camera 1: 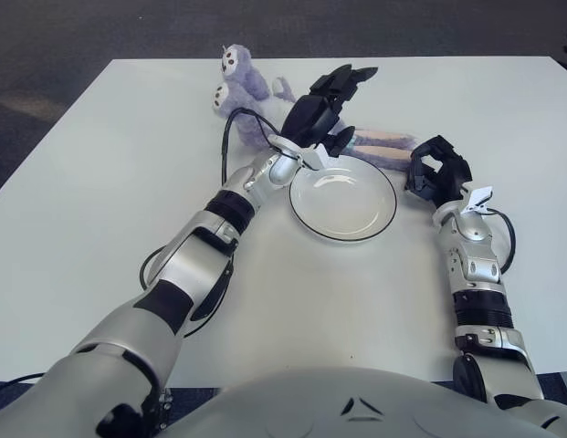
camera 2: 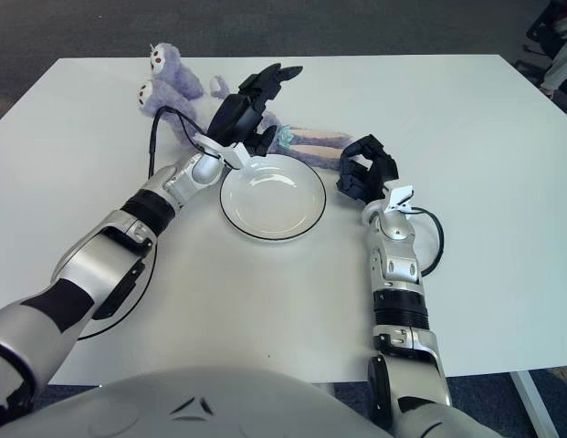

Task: Put the doll into the plate.

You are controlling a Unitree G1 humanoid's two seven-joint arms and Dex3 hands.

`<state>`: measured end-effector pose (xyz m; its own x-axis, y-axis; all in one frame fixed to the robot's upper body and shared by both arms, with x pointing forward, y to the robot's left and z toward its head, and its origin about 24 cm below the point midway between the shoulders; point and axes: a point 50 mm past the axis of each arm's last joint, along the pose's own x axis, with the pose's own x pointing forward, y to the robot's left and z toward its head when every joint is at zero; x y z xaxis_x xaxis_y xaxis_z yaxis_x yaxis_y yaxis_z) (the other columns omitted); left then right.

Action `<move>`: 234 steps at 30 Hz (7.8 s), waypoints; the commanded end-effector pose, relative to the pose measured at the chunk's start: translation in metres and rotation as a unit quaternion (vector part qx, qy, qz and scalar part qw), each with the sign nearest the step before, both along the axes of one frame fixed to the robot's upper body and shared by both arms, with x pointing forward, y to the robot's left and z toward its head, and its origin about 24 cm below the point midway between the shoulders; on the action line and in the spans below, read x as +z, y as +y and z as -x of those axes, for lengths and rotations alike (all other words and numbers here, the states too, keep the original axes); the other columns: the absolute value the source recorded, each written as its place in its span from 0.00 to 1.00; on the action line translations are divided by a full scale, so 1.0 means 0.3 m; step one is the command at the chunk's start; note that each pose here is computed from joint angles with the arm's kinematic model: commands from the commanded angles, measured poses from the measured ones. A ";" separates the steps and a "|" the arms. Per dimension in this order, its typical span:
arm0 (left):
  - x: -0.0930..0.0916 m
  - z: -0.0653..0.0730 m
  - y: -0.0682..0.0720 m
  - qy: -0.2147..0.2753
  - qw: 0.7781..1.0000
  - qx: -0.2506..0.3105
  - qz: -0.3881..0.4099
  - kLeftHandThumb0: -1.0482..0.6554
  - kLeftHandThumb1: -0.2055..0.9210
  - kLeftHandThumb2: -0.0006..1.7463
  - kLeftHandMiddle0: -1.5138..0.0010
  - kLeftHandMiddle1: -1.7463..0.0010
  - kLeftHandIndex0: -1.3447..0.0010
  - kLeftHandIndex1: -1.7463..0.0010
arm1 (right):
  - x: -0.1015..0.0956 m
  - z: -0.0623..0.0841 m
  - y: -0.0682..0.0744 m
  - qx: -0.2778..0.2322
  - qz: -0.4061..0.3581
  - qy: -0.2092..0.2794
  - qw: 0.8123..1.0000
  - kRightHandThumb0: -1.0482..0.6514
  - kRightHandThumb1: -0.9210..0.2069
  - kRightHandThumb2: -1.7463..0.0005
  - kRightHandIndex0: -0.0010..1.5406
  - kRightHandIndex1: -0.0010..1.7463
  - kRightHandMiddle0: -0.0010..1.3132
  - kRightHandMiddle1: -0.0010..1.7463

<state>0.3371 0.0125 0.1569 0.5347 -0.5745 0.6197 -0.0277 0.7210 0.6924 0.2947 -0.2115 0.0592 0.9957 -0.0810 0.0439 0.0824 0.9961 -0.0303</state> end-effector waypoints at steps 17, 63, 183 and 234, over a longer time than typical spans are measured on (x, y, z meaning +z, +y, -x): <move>0.049 0.018 0.080 -0.204 0.973 0.096 -0.056 0.09 1.00 0.69 0.85 0.94 1.00 0.65 | -0.155 0.051 -0.015 0.013 0.002 0.093 0.996 0.37 0.32 0.42 0.60 1.00 0.33 1.00; -0.017 0.056 0.383 -0.162 0.942 0.240 -0.168 0.11 1.00 0.69 0.81 0.93 1.00 0.51 | 0.024 0.042 -0.031 0.012 0.075 0.009 0.997 0.38 0.31 0.43 0.58 1.00 0.32 1.00; -0.257 0.211 0.230 -0.156 0.980 0.029 -0.119 0.37 0.68 0.58 0.57 0.00 0.68 0.00 | 0.372 -0.361 0.422 0.198 0.469 -0.099 0.855 0.04 0.00 0.70 0.00 0.31 0.00 0.46; -0.289 0.222 0.230 -0.085 0.995 -0.018 -0.054 0.34 0.51 0.72 0.27 0.00 0.57 0.00 | 0.255 -0.338 0.555 0.299 0.500 -0.028 0.813 0.01 0.00 0.61 0.01 0.00 0.00 0.30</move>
<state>0.2776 0.0784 0.0830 0.3607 -0.6611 0.6579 -0.2067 0.6312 0.7476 0.3958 -0.0475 0.1372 0.8402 0.5218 -0.1479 -0.3762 0.3644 -0.8519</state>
